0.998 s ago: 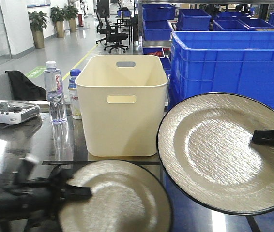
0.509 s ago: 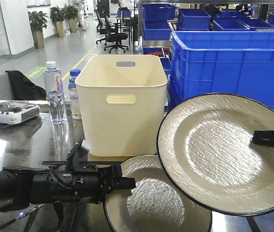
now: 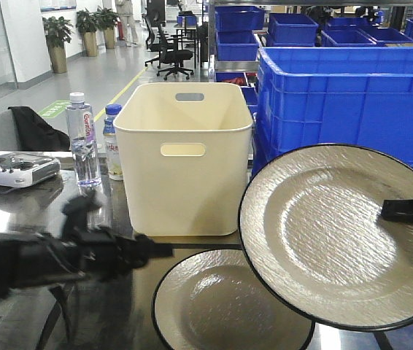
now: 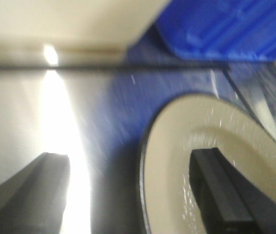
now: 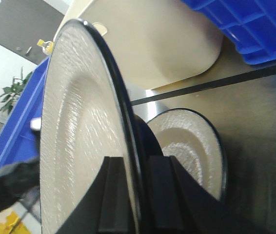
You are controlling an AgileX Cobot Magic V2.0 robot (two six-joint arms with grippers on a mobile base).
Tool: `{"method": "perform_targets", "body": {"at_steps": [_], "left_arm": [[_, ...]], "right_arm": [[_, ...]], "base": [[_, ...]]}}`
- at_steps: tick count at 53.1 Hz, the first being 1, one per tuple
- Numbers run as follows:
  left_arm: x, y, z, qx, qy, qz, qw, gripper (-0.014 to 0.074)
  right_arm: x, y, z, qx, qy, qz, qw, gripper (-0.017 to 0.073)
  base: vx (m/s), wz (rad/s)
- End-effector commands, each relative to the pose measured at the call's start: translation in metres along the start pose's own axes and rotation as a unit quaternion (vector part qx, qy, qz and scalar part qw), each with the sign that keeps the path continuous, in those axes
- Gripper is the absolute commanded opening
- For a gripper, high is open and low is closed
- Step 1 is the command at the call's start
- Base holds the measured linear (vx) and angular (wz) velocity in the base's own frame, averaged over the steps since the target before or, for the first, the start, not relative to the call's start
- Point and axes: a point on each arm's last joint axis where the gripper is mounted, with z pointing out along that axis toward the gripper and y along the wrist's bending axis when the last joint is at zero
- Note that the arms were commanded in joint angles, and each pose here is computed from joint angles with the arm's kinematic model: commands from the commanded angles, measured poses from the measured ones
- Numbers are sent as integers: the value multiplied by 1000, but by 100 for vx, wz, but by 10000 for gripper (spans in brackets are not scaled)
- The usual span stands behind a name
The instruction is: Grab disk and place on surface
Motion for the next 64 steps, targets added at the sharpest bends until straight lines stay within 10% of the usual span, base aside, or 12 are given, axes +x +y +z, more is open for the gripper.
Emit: {"method": "perform_targets", "body": {"at_steps": [1,12,25,38,46,55,64], "left_arm": [[-38,-31,-53,20,-62,75,995,490],[-53,-60,-122,-17,-89,176,980,-12],[-52,-83,-161,-36,-104,209,972,-8],[-48,-88,-164,-18,-90,202,975,-8],[-48,-88,-164,-17,-89,192,977,-8],[-47,-88,-164,-20,-85,195,977,-8],[-43,-80,-164,-58,-52,209,975,-5]], "right_arm": [[-13,21,-7,-18,-60,-6,998,-9],[-2,14,45,7,-14,0,1000,-9],[24,15,114,27,20,-31,999,42],[35,10,132,26,50,-79,995,387],[27,3,127,68,29,-184,980,594],[7,-1,104,173,-19,-355,919,659],[-7,13,66,232,-56,-410,880,569]], "base": [[0,0],[0,0],[0,0],[0,0],[0,0],[0,0],[0,0]]}}
